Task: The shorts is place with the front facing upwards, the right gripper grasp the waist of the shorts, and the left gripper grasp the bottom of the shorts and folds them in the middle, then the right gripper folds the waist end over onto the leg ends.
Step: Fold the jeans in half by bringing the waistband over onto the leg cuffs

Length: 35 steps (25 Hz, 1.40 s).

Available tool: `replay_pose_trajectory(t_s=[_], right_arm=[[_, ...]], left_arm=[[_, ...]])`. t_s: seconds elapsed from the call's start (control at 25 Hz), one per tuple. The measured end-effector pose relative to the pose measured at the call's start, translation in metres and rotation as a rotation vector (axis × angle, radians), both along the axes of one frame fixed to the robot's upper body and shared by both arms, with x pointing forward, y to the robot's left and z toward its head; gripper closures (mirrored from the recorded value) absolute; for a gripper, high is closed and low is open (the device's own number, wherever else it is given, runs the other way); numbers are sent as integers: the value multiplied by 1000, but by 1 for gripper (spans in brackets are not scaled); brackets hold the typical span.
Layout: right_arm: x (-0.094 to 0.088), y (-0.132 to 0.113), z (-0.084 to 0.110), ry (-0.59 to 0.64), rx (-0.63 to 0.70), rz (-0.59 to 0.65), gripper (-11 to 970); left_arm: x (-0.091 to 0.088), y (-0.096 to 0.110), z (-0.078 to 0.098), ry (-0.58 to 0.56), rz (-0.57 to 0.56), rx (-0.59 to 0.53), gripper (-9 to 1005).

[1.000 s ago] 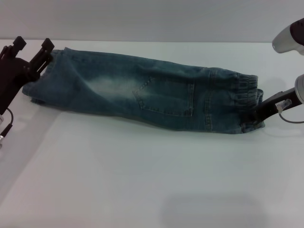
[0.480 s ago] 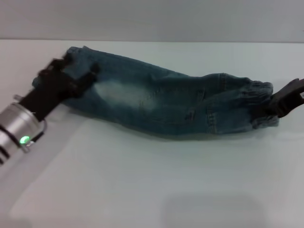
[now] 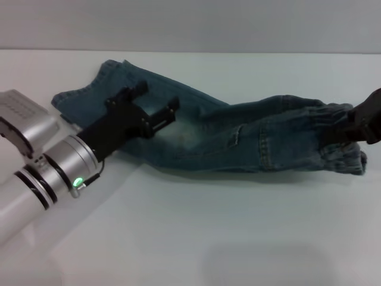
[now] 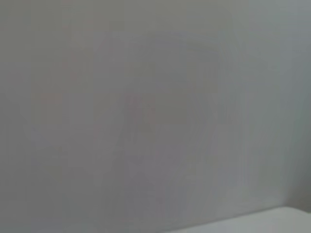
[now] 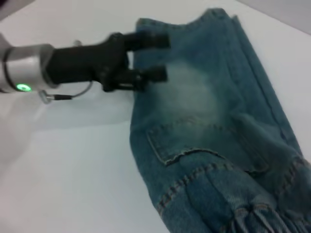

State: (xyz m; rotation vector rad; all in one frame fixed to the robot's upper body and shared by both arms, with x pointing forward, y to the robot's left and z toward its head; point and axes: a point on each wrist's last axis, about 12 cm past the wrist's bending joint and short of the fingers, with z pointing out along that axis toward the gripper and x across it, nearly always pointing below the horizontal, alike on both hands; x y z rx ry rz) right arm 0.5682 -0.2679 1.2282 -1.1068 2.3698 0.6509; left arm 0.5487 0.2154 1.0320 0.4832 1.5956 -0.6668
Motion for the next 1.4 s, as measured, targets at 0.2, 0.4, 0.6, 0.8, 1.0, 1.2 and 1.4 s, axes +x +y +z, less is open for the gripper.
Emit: replay_pose_trajectory(t_s=[0.2,0.4,0.6,0.8,1.0,1.2,1.4], right_arm=[[-5,-1,16,-19,1,22,915],[-6,0,24,-45,39,37,914],[-7,4,31,-53,83,72,915],[-8,5,42,-60,125,96,916],[-6,7,46,-57,135,102,916],[-3,11,44,-41,156,110,917],[1,14,43,-21,174,124,917]], left_arm=[[-5,-5,-7,40,-9,16,153],[-14,-11,-15,73,-78,60,153],[-22,-14,-21,104,-100,66,153],[-30,-15,-26,124,-100,73,153],[-39,-22,-30,142,-155,88,153],[-46,-34,-30,152,-212,70,153],[-54,-45,-30,157,-269,56,153]])
